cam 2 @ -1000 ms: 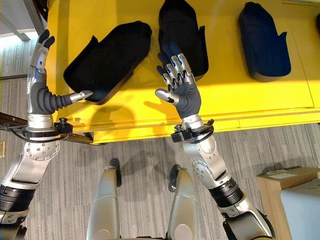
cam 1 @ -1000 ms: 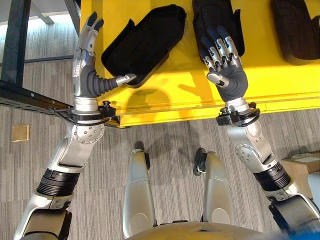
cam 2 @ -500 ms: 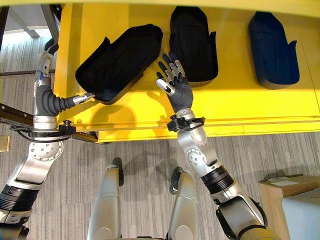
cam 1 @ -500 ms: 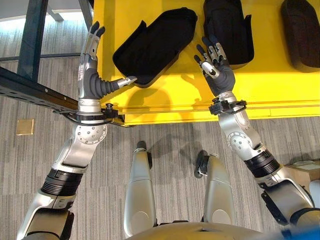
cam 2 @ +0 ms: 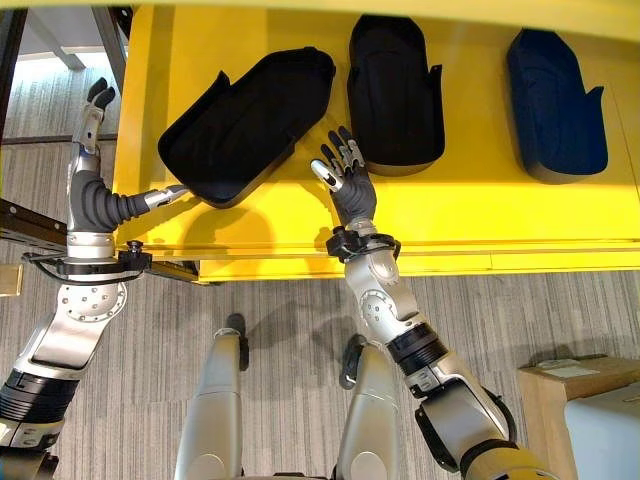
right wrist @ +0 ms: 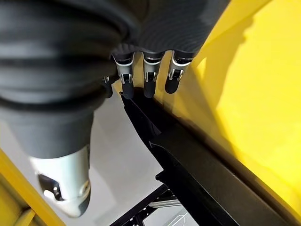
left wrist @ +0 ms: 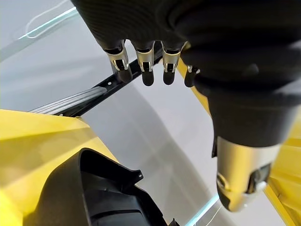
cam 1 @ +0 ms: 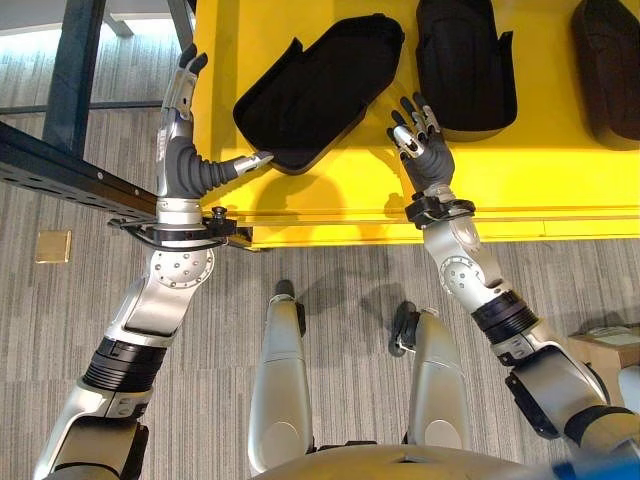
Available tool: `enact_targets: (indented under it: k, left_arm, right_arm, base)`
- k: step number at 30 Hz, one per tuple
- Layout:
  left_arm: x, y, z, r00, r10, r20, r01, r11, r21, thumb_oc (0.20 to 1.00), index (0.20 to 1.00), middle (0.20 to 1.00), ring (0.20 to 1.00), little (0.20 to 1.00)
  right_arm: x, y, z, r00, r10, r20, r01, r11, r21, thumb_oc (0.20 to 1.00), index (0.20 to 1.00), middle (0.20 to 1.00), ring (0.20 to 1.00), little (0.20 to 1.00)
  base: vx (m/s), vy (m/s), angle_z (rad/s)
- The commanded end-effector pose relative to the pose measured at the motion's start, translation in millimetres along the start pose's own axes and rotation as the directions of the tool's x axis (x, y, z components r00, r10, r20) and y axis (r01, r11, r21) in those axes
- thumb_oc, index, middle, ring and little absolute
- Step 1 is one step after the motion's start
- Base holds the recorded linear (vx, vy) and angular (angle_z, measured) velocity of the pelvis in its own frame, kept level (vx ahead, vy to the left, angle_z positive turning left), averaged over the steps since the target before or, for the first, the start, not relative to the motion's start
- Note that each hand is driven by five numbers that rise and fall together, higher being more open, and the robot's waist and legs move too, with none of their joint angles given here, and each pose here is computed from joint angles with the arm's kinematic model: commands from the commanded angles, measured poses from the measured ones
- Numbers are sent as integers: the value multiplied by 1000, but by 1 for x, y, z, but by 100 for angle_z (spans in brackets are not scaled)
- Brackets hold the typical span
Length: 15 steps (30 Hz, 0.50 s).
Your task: Move parts from the plastic box to the shelf.
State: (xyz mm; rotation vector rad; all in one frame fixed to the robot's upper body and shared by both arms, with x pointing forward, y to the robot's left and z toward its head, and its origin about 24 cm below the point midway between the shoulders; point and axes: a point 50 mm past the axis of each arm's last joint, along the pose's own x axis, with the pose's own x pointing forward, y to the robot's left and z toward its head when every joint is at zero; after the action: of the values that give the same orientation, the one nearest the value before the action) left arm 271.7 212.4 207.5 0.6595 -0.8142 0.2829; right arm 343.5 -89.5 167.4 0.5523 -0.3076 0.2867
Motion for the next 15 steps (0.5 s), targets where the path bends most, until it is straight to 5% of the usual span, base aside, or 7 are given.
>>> enact_targets:
  k: [1,15]
  left_arm:
    - [8,3,23,993,60,102,-53,996,-72,1000,1000,1000,1000,1000]
    - [10,0,30,991,38,130,-20,990,-140,1000,1000,1000,1000,1000]
  right_arm:
    - [16,23,20,994,53,95,-58,997,49,1000,1000,1000,1000,1000]
    - [53,25,31,995,-58,87,56,998,20,1000,1000,1000,1000,1000]
  base:
    - [0,0,0]
    - [0,0,0]
